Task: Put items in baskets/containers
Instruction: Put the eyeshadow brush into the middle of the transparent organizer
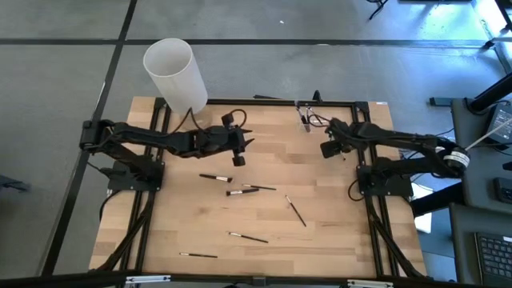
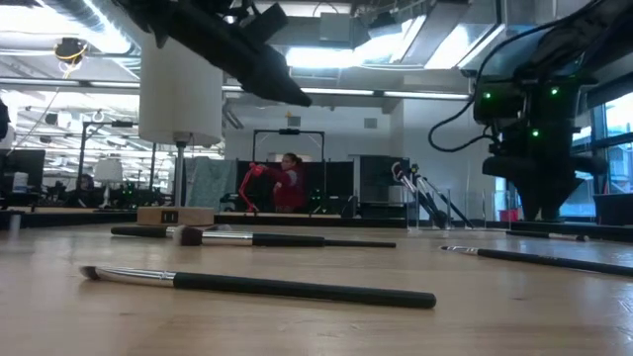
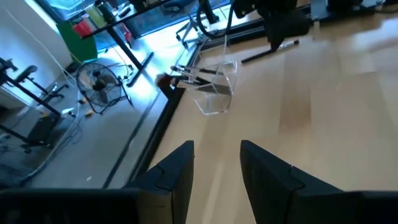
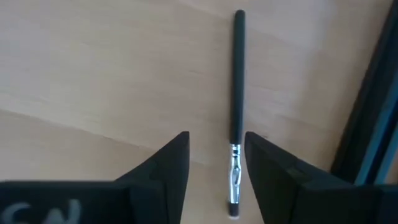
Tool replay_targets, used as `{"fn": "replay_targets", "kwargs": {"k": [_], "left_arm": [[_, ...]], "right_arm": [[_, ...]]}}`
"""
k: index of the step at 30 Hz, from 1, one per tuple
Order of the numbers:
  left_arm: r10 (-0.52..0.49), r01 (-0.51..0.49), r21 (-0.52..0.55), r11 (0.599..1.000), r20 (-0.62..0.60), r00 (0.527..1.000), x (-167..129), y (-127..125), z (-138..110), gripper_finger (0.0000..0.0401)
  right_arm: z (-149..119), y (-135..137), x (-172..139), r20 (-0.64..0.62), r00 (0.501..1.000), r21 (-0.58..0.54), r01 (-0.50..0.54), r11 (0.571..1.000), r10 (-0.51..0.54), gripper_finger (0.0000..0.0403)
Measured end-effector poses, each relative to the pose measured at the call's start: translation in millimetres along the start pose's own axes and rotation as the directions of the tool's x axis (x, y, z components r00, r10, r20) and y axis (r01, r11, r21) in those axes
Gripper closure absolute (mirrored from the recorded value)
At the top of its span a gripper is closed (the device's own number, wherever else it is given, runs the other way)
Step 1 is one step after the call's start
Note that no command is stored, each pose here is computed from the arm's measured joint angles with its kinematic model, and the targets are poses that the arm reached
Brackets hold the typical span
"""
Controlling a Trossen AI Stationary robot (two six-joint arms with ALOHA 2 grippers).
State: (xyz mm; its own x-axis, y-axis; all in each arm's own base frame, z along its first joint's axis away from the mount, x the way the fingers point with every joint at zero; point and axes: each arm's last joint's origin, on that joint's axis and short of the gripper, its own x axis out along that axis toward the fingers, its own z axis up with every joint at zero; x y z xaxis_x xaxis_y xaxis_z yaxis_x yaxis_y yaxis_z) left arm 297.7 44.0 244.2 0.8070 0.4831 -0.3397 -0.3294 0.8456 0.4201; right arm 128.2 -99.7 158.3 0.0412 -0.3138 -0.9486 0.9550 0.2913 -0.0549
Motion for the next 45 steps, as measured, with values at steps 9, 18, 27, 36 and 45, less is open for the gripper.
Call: {"fn": "replay_targets", "kwargs": {"k": [9, 18, 27, 36, 45], "left_arm": [[0.018, -0.018, 0.012, 1.000, -0.012, 1.000, 2, 3, -2, 0.0274], [0.039, -0.038, 0.032, 0.999, -0.033, 0.999, 2, 3, -4, 0.0274], [0.071, -0.066, 0.058, 0.996, -0.087, 0.994, 2, 3, -8, 0.0274], [-0.005, 0.012, 0.067, 0.998, -0.105, 0.994, 1, -1, -11, 0.0274], [-0.190, 0.194, 0.122, 0.973, -0.042, 0.981, -4, -16, -6, 0.0274]], "right_arm": [[3, -2, 20, -0.113, 0.991, 0.012, 0.071, 0.997, -0.069, 0.0289], [4, 1, 35, -0.191, 0.979, -0.029, 0.064, 0.998, -0.068, 0.0339], [-1, 6, 32, -0.254, 0.967, -0.052, -0.007, 0.999, -0.006, 0.0385], [-16, 21, 12, -0.366, 0.885, -0.005, -0.313, 0.950, 0.289, 0.0375], [-21, 51, -17, -0.308, 0.743, 0.033, -0.616, 0.787, 0.594, 0.0377]]}}
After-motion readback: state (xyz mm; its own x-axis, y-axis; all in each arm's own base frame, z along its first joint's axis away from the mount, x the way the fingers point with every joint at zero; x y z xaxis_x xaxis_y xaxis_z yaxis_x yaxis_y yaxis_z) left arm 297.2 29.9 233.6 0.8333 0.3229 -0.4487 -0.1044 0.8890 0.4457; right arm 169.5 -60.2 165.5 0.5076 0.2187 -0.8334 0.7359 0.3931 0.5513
